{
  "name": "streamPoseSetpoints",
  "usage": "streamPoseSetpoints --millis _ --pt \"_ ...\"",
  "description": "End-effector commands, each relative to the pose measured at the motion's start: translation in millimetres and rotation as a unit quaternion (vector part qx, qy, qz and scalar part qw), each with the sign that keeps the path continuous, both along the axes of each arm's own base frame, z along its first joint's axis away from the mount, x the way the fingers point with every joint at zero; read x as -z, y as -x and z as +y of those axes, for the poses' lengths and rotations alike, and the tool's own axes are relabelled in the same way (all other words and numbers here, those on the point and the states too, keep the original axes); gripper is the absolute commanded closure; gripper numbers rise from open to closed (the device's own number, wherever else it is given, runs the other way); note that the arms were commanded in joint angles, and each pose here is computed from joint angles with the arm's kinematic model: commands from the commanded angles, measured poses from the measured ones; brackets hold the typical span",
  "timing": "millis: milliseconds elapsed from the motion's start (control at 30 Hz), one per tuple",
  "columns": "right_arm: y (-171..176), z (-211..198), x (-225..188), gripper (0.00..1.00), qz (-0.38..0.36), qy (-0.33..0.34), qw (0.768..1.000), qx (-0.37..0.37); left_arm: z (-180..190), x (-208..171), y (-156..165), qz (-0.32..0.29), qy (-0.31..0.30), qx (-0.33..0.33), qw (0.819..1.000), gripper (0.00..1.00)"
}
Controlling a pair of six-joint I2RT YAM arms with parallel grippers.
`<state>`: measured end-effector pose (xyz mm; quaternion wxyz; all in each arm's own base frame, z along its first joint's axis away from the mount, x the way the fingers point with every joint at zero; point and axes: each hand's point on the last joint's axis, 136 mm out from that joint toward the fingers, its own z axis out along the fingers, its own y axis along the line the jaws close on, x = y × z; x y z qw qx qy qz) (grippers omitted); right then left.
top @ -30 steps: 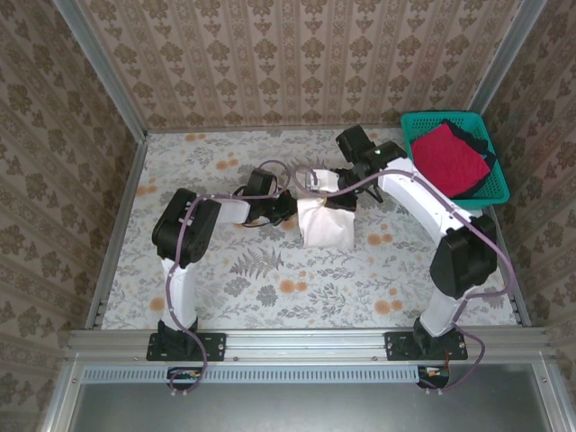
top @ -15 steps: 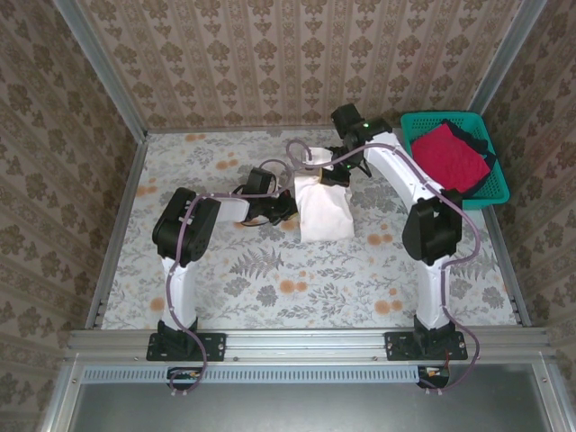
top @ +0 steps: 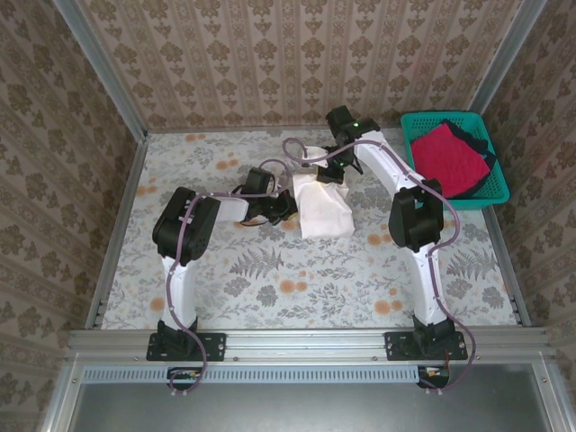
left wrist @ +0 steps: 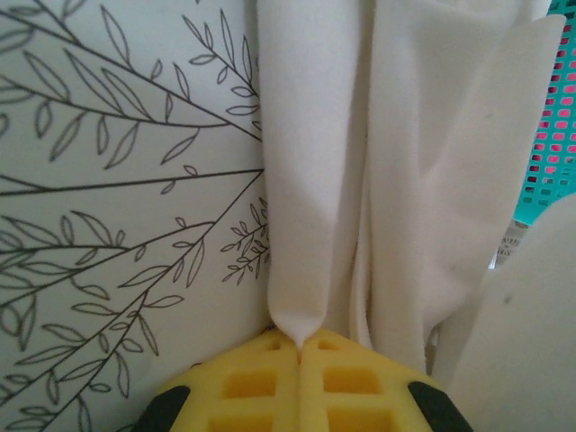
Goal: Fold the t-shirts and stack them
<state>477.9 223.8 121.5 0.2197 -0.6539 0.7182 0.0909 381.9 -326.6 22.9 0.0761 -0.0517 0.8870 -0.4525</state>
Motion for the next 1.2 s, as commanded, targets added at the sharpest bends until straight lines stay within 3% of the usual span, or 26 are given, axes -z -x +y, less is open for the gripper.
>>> streamPoseSetpoints --millis 0,767,833,900,967,1067,1167 --pt "-26.0 1.8 0.6 1.00 -0.034 0.000 0.999 0.031 32.6 74.9 48.8 0.124 -0.089 0.000 0.988 1.00" --pt "-85.7 3.5 62.0 1.00 -0.078 0.032 0.987 0.136 33.0 76.7 50.6 0.126 -0.090 0.002 0.988 1.00" --pt "-82.9 7.2 62.3 0.85 -0.073 0.026 0.988 0.133 32.8 76.1 51.2 0.126 -0.089 0.002 0.988 1.00" --pt "-81.7 12.0 54.2 0.57 -0.073 0.007 0.988 0.136 33.6 75.2 51.1 0.123 -0.087 0.000 0.989 1.00" --pt "-80.7 16.9 36.4 0.38 -0.083 -0.023 0.986 0.143 34.6 72.7 50.8 0.120 -0.085 -0.005 0.989 1.00" --pt "-78.9 18.8 7.2 0.23 -0.106 -0.058 0.980 0.160 37.0 68.0 50.4 0.114 -0.081 -0.013 0.990 1.00" --pt "-74.7 13.6 -18.3 0.15 -0.127 -0.084 0.970 0.189 36.8 57.6 47.7 0.105 -0.072 -0.021 0.992 0.98"
